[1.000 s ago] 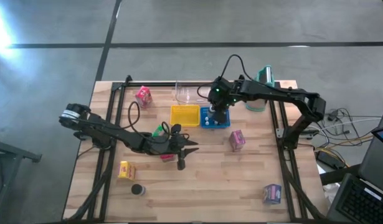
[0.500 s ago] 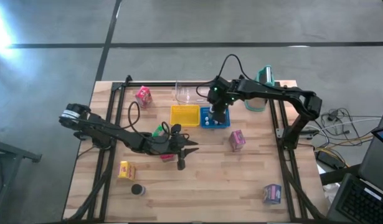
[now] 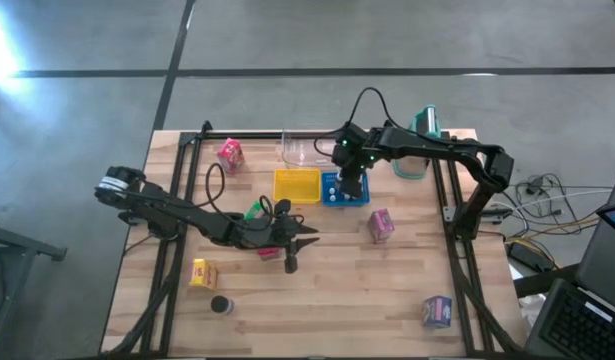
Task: Pick & Place Kitchen Items
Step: Put the black food coloring bottle into the blue bin, then put the violet cereal box into the transparent bin
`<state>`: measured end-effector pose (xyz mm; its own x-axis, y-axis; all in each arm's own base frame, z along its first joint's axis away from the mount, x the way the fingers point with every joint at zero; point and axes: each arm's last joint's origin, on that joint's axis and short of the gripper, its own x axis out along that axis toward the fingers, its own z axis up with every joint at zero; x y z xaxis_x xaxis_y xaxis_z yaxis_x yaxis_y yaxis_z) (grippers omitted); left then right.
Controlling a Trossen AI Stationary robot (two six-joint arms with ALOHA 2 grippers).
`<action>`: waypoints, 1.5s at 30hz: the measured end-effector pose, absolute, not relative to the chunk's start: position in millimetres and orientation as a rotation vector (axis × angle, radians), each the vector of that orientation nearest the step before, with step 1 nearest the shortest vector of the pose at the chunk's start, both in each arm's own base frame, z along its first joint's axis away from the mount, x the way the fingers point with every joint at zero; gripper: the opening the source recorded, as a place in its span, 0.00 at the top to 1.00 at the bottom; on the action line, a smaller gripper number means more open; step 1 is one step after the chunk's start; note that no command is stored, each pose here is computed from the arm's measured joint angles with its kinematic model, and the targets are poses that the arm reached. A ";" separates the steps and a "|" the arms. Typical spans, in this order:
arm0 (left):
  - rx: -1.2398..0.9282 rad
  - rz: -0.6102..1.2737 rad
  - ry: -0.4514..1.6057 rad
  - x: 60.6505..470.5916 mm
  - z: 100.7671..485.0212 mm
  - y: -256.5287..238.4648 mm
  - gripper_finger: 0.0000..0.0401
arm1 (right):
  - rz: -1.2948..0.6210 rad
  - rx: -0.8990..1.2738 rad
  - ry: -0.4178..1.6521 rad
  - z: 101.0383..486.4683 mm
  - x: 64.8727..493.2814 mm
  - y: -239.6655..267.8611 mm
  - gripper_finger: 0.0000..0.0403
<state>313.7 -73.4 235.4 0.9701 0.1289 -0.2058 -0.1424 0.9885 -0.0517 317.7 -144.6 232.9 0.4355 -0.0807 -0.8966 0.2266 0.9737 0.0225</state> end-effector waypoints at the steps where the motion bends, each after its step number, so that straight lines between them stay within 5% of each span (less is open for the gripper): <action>1: -0.066 0.137 0.204 313.7 235.4 -73.4 0.77 | -0.193 0.147 1.104 232.9 317.6 -145.1 0.82; 17: -0.066 0.137 0.204 313.7 235.3 -73.5 0.77 | -0.194 0.145 1.089 238.2 317.9 -144.9 0.73; 30: -0.066 0.136 0.203 313.6 235.4 -73.8 0.77 | -0.184 0.092 0.994 331.8 295.2 -122.9 0.63; 45: -0.175 0.151 0.202 313.2 235.6 -72.4 0.77 | -0.118 0.172 0.960 386.7 243.5 -52.0 0.77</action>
